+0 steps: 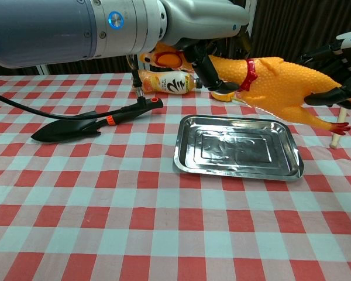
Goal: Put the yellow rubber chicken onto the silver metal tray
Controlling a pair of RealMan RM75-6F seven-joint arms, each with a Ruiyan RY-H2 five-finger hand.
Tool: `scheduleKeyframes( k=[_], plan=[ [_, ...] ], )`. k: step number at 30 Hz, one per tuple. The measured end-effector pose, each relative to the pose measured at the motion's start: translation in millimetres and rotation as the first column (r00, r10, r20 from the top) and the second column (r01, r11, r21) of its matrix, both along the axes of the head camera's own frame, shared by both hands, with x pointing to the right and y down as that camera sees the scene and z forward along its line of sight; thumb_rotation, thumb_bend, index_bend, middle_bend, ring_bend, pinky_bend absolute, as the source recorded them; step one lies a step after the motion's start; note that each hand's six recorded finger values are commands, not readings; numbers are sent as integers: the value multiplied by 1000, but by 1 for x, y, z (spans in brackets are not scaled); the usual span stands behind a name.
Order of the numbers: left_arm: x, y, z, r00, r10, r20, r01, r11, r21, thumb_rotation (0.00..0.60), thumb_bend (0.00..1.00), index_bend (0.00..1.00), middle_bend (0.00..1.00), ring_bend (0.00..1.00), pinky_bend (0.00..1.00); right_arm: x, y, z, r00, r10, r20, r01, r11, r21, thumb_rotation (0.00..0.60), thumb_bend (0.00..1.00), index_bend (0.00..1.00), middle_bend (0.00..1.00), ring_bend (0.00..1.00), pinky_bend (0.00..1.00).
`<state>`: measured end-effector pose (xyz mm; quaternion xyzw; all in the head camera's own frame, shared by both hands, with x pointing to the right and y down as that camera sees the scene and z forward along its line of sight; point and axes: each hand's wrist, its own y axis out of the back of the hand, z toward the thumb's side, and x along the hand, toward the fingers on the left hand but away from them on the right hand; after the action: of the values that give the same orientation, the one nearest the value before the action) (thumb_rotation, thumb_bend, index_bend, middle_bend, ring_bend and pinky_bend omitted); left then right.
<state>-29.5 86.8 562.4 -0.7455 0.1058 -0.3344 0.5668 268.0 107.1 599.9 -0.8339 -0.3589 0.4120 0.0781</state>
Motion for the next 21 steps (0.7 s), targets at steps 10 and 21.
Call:
scheduleKeyframes(
  k=[10, 21],
  plan=[
    [2, 0, 3, 1000, 1, 0, -1, 1000, -2, 600, 687, 701, 689, 604, 690, 3, -2, -2, 1000, 29, 7, -29, 999, 31, 600, 1000, 924, 800, 792, 870],
    [1, -6, -1, 1000, -7, -17, 7, 1000, 6, 600, 686, 701, 690, 604, 690, 4, 5, -9, 999, -34, 7, 34, 999, 17, 600, 677, 167, 292, 221, 326]
  ],
)
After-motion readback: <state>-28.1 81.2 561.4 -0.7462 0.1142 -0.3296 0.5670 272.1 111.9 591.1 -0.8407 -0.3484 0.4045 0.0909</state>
